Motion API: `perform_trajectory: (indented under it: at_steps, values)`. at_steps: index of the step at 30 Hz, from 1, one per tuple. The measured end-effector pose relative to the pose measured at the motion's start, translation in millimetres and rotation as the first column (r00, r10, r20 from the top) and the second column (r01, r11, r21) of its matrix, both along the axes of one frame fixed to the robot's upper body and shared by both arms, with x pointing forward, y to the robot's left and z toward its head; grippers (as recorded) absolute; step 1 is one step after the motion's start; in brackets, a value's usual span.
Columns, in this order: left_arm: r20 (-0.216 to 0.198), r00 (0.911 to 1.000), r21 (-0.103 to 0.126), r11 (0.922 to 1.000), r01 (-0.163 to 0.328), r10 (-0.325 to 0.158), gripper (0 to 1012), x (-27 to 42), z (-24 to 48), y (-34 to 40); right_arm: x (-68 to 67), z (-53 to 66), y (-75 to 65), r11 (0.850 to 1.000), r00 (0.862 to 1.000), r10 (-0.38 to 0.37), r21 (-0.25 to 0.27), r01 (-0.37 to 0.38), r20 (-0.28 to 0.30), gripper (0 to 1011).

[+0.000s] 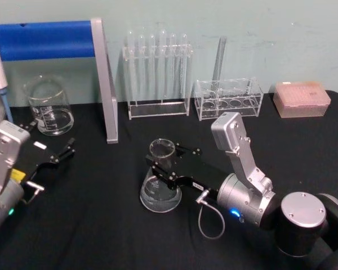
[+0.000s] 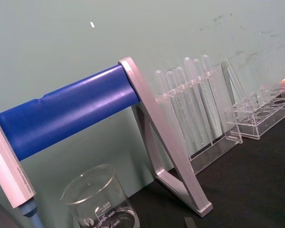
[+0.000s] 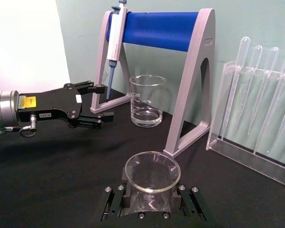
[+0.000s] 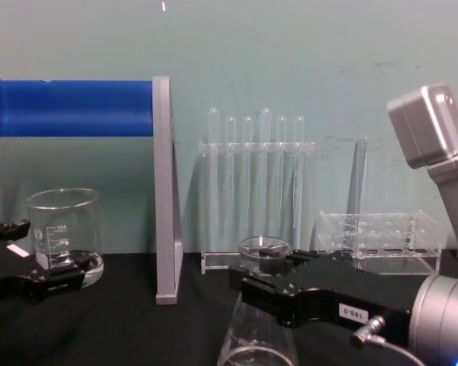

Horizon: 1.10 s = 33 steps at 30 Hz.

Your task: Grasp the erlenmeyer flask with one hand, shake it three times, then place it back.

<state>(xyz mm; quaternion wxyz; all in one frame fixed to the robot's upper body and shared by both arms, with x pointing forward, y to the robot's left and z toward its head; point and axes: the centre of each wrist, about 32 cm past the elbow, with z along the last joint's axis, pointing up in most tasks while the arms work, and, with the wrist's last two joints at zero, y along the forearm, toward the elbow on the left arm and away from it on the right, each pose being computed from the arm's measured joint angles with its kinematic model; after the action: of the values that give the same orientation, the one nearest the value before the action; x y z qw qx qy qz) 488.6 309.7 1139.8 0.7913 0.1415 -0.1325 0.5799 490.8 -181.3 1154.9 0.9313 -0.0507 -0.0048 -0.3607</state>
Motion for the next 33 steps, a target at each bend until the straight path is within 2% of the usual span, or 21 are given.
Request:
perform_trajectory:
  at_steps: [16, 23, 24, 29, 30, 33]
  values:
    - [0.0, 1.0, 0.0, 1.0, 0.0, 0.0, 1001, 0.0, 0.0, 0.0, -0.1, 0.5, 0.1, 1.0, 1.0, -0.001, -0.004, 0.001, 0.001, 457]
    - [0.0, 1.0, 0.0, 1.0, 0.0, 0.0, 1001, 0.0, 0.0, 0.0, 0.0, 0.6, 0.0, 1.0, 1.0, -0.002, -0.004, 0.002, 0.0, 627]
    - [0.0, 1.0, 0.0, 1.0, 0.0, 0.0, 1001, 0.0, 0.0, 0.0, 0.0, 0.6, 0.0, 1.0, 1.0, -0.001, -0.004, 0.001, 0.001, 697]
    - [0.0, 1.0, 0.0, 1.0, 0.0, 0.0, 1001, 0.0, 0.0, 0.0, 0.0, 0.6, 0.0, 1.0, 1.0, -0.001, -0.004, 0.001, 0.001, 823]
    - [0.0, 1.0, 0.0, 1.0, 0.0, 0.0, 1001, 0.0, 0.0, 0.0, 0.0, 0.6, 0.0, 1.0, 1.0, -0.001, -0.004, 0.001, 0.0, 882]
    - [0.0, 1.0, 0.0, 1.0, 0.0, 0.0, 1001, 0.0, 0.0, 0.0, 0.0, 0.6, 0.0, 1.0, 1.0, -0.001, -0.004, 0.001, 0.001, 931]
